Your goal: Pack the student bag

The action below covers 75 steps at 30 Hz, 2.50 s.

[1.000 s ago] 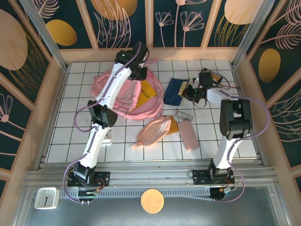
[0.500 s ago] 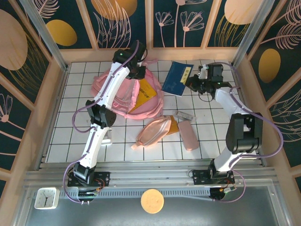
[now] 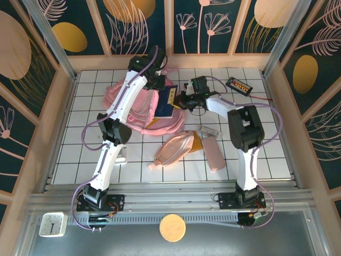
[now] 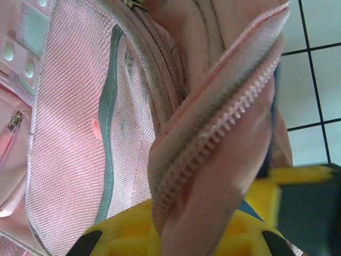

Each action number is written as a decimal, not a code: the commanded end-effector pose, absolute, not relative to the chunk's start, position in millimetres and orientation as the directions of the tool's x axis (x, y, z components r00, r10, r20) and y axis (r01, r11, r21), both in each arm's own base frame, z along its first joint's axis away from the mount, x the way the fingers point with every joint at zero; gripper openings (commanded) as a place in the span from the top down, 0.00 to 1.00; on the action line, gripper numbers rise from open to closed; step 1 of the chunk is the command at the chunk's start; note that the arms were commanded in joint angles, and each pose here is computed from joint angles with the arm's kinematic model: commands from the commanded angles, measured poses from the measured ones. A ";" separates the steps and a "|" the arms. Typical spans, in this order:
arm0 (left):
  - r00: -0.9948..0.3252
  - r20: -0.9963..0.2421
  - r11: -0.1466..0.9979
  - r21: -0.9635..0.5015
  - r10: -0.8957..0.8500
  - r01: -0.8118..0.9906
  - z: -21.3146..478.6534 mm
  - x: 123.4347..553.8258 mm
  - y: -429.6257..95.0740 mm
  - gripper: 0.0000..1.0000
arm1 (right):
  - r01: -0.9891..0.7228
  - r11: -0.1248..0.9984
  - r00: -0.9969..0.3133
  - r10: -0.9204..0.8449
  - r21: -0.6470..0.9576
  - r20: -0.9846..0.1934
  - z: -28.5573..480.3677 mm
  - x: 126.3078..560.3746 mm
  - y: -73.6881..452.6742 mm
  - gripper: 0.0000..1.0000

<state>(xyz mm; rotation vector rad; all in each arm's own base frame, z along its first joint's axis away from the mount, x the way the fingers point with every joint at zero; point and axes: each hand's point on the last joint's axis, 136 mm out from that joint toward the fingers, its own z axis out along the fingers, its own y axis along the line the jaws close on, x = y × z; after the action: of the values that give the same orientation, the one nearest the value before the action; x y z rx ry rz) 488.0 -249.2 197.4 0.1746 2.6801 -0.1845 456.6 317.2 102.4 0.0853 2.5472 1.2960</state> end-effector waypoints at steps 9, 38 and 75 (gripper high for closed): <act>-0.879 -0.476 0.966 -0.215 0.028 0.147 230.5 479.0 -266.8 1.00 | -0.188 0.539 -0.936 0.154 0.821 -0.316 148.0 478.8 337.9 0.45; -0.964 -0.259 0.997 0.047 -0.054 -0.068 125.5 353.2 -128.1 0.06 | -0.066 0.769 -0.985 0.053 0.636 -0.166 70.2 401.4 283.8 0.29; -0.706 -0.081 0.468 -0.801 -0.703 -0.374 44.7 391.3 -115.6 0.32 | -0.042 0.776 -0.946 0.171 0.629 -0.274 96.5 495.4 254.3 1.00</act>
<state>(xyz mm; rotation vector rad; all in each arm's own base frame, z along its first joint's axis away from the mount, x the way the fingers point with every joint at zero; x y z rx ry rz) 377.9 -113.8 39.5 -0.9349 2.3647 -1.0692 474.7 256.0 76.1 0.1139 2.7285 0.9552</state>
